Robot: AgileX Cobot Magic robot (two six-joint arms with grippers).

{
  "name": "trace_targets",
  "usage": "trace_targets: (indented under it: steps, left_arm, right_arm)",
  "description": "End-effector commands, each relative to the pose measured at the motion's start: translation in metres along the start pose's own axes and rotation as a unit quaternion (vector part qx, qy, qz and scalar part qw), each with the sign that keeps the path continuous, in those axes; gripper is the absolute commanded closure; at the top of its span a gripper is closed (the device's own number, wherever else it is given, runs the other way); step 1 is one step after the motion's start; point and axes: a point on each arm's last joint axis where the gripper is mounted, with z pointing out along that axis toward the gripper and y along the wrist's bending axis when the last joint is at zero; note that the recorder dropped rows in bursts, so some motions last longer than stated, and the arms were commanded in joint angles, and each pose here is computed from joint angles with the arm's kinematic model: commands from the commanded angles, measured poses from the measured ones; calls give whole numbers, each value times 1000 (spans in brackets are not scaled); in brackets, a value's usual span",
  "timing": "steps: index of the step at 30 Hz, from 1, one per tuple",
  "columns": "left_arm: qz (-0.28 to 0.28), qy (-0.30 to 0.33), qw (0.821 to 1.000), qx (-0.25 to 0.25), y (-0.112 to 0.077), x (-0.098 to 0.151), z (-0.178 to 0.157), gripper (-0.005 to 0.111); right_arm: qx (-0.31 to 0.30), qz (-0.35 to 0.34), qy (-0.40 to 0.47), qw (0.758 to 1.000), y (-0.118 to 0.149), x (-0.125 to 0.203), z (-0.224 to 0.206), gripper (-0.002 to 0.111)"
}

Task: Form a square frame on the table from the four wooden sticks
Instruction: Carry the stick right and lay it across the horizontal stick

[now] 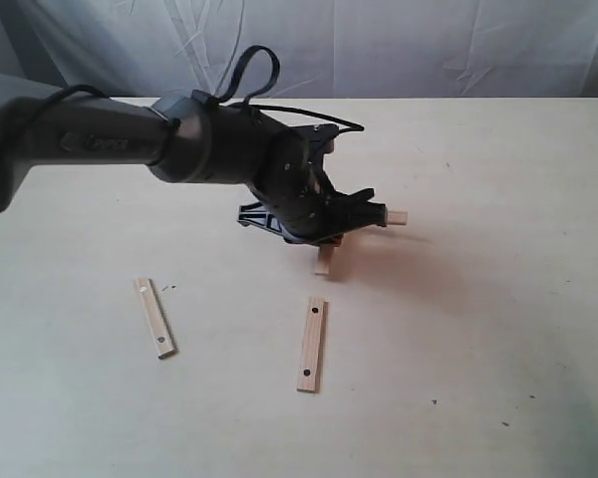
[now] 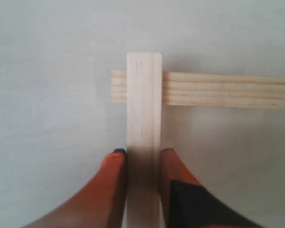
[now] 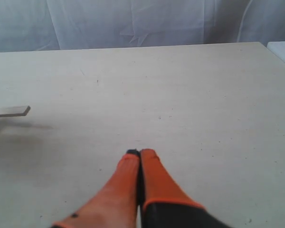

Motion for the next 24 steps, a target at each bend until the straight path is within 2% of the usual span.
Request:
trace_targets:
  steps: [1, 5, 13, 24]
  left_arm:
    - [-27, 1, 999, -16, 18, -11, -2, 107]
    - [-26, 0, 999, -28, 28, -15, -2, 107]
    - [-12, -5, 999, -34, 29, -16, -2, 106]
    - [-9, -5, 999, -35, 29, -16, -2, 73]
  right_arm:
    - [-1, 0, -7, 1000, 0, -1, 0, 108]
    - [-1, 0, -7, 1000, 0, -1, 0, 108]
    - [-1, 0, -7, 1000, 0, -1, 0, 108]
    - [-1, 0, -9, 1000, 0, -1, 0, 108]
